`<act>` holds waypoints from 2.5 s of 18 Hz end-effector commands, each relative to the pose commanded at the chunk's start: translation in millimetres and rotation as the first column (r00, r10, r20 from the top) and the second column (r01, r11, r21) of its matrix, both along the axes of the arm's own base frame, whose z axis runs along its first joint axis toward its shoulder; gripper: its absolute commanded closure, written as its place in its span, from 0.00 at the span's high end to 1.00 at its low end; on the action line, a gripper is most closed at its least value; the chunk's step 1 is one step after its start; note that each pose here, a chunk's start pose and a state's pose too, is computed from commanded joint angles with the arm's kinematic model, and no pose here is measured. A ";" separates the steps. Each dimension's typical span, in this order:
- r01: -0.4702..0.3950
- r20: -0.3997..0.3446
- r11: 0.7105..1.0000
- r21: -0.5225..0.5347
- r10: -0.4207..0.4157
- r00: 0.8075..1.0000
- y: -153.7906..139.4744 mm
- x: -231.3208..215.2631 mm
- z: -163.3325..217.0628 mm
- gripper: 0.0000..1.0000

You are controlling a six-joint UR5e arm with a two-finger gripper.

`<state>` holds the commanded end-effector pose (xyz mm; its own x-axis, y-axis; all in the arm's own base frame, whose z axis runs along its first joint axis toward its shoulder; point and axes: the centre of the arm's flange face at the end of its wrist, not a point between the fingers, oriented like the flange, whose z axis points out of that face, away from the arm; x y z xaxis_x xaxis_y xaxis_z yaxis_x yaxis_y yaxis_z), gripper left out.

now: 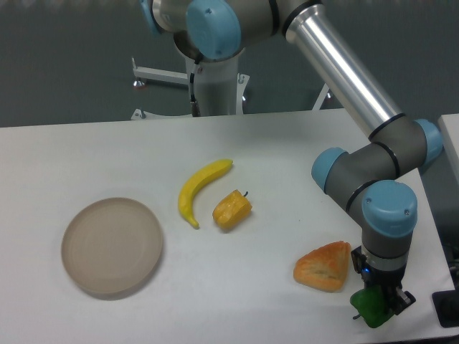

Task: Place the green pepper on the table
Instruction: 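Grip the green pepper beside the bread pastry with the gripper, then lift the green pepper and carry it away from the pastry, then lower the green pepper onto the table surface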

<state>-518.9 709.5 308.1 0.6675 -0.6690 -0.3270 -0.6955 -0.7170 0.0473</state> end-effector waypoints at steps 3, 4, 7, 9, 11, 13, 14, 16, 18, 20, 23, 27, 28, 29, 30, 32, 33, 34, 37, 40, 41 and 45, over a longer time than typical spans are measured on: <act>0.004 0.005 1.000 -0.004 -0.004 1.000 0.0 2.1 -1.5 0.33; 0.005 0.007 1.000 -0.001 -0.005 1.000 0.3 4.1 0.7 0.33; 0.010 0.016 1.000 -0.008 -0.010 1.000 -3.2 13.3 8.1 0.33; 0.017 0.048 1.000 -0.007 -0.017 0.999 -9.8 23.1 10.6 0.32; 0.018 0.075 1.000 -0.003 -0.018 0.997 -20.9 30.0 16.0 0.32; 0.019 0.106 1.000 0.002 -0.019 0.994 -34.3 39.6 23.0 0.32; 0.017 0.119 1.000 0.008 -0.018 0.993 -41.9 43.9 28.2 0.32; 0.004 0.147 1.000 0.008 -0.005 0.989 -64.1 48.5 35.5 0.32; -0.009 0.172 1.000 -0.009 0.010 0.985 -88.2 54.2 34.9 0.32; -0.025 0.192 0.999 -0.029 0.030 0.981 -118.1 55.0 34.9 0.32; -0.011 0.220 0.998 -0.065 0.025 0.975 -158.7 62.1 27.0 0.32; -0.005 0.271 0.996 -0.088 0.029 0.962 -200.2 67.2 7.7 0.32; -0.017 0.285 0.996 -0.090 0.042 0.958 -210.2 70.2 5.3 0.32; -0.020 0.289 0.996 -0.091 0.046 0.956 -217.3 76.8 7.3 0.32; -0.035 0.300 0.995 -0.091 0.061 0.952 -223.0 82.5 6.7 0.32; -0.063 0.353 0.993 -0.097 0.093 0.931 -231.7 93.2 -12.0 0.32; -0.088 0.379 0.993 -0.083 0.113 0.919 -236.4 96.6 -14.1 0.32; -0.122 0.401 0.990 -0.069 0.140 0.905 -242.0 99.3 -12.3 0.32; -0.191 0.436 0.977 -0.096 0.214 0.874 -250.9 110.8 -24.4 0.32; -0.217 0.445 0.970 -0.107 0.242 0.862 -252.7 112.1 -26.6 0.32; -0.217 0.445 0.970 -0.108 0.243 0.862 -253.0 112.5 -27.3 0.32; -0.250 0.448 0.961 -0.115 0.275 0.851 -252.3 113.2 -27.3 0.33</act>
<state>-405.7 457.1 280.8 0.8862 -0.4553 0.0858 -0.4345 -0.8810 -0.1873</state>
